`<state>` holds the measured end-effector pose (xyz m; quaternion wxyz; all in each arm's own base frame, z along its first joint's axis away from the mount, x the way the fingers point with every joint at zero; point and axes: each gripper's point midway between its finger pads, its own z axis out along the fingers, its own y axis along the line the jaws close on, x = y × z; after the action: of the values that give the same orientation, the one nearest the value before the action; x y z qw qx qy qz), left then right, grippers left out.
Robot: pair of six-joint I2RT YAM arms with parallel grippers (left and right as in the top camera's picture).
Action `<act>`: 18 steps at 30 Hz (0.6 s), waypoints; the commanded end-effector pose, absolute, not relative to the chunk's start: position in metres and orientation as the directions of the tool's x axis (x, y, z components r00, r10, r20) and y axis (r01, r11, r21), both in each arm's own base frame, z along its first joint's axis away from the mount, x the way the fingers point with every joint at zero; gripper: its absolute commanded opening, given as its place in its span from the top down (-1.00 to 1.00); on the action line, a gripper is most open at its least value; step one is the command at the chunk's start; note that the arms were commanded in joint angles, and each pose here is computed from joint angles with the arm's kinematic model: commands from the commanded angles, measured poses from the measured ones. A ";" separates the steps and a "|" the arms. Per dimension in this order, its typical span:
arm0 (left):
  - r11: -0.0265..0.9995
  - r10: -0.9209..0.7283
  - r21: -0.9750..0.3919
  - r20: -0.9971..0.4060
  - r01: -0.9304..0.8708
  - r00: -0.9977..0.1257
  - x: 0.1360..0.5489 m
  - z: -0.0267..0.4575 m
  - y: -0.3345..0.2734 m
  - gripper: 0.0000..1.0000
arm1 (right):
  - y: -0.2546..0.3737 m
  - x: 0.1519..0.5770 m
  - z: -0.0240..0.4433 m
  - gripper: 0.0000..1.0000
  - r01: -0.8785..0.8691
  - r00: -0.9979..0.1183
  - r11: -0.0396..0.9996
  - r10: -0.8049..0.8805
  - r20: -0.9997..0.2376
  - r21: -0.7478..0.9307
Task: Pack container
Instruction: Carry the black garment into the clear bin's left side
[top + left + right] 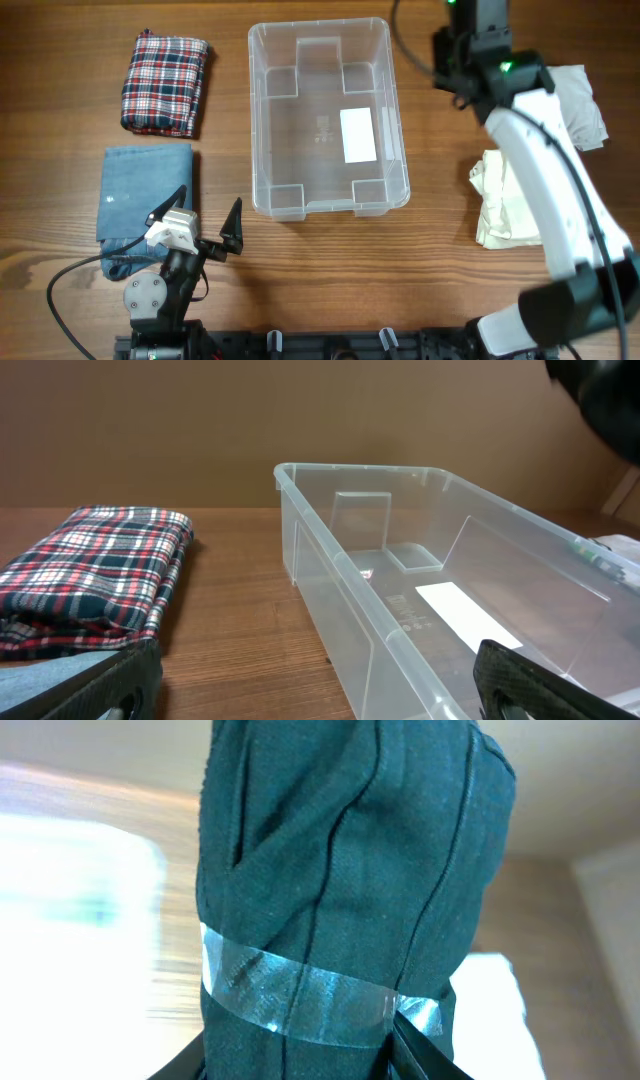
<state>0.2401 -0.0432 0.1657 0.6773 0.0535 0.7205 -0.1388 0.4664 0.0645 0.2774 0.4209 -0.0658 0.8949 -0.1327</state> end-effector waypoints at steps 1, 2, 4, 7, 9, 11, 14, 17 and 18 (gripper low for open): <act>0.957 -0.097 -0.113 -0.993 0.267 -0.072 0.240 0.164 -0.043 -0.99 | 0.141 0.448 0.313 0.22 -0.126 -0.533 0.978 -0.210 -0.820 -0.168; 0.957 -0.097 -0.113 -0.993 0.268 -0.072 0.240 0.164 -0.043 -1.00 | 0.159 0.443 0.315 0.22 -0.156 -0.519 0.976 -0.214 -0.828 -0.154; 0.957 -0.097 -0.113 -0.993 0.268 -0.072 0.240 0.164 -0.043 -1.00 | 0.193 0.435 0.314 0.22 -0.203 -0.504 0.972 -0.208 -0.839 -0.119; 0.957 -0.097 -0.113 -0.993 0.267 -0.072 0.240 0.164 -0.043 -0.99 | 0.232 0.428 0.308 0.22 -0.254 -0.494 0.964 -0.195 -0.848 -0.074; 0.957 -0.097 -0.113 -0.993 0.267 -0.072 0.240 0.164 -0.043 -0.99 | 0.256 0.428 0.298 0.22 -0.278 -0.493 0.959 -0.188 -0.849 -0.051; 0.957 -0.097 -0.113 -0.993 0.267 -0.072 0.240 0.164 -0.043 -1.00 | 0.271 0.429 0.285 0.22 -0.290 -0.503 0.956 -0.189 -0.843 -0.041; 0.957 -0.097 -0.113 -0.993 0.268 -0.072 0.240 0.164 -0.043 -0.99 | 0.289 0.430 0.256 0.23 -0.287 -0.549 0.958 -0.177 -0.817 -0.015; 0.957 -0.097 -0.113 -0.993 0.267 -0.072 0.240 0.164 -0.043 -1.00 | 0.306 0.434 0.218 0.21 -0.306 -0.587 0.951 -0.221 -0.779 -0.039; 0.957 -0.097 -0.113 -0.993 0.267 -0.072 0.240 0.164 -0.043 -0.99 | 0.310 0.435 0.208 0.21 -0.309 -0.593 0.950 -0.228 -0.772 -0.043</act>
<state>0.2401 -0.0433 0.1657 0.6773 0.0537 0.7205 -0.1388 0.4293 0.2943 0.2272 0.4313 -0.1600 0.8870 0.0402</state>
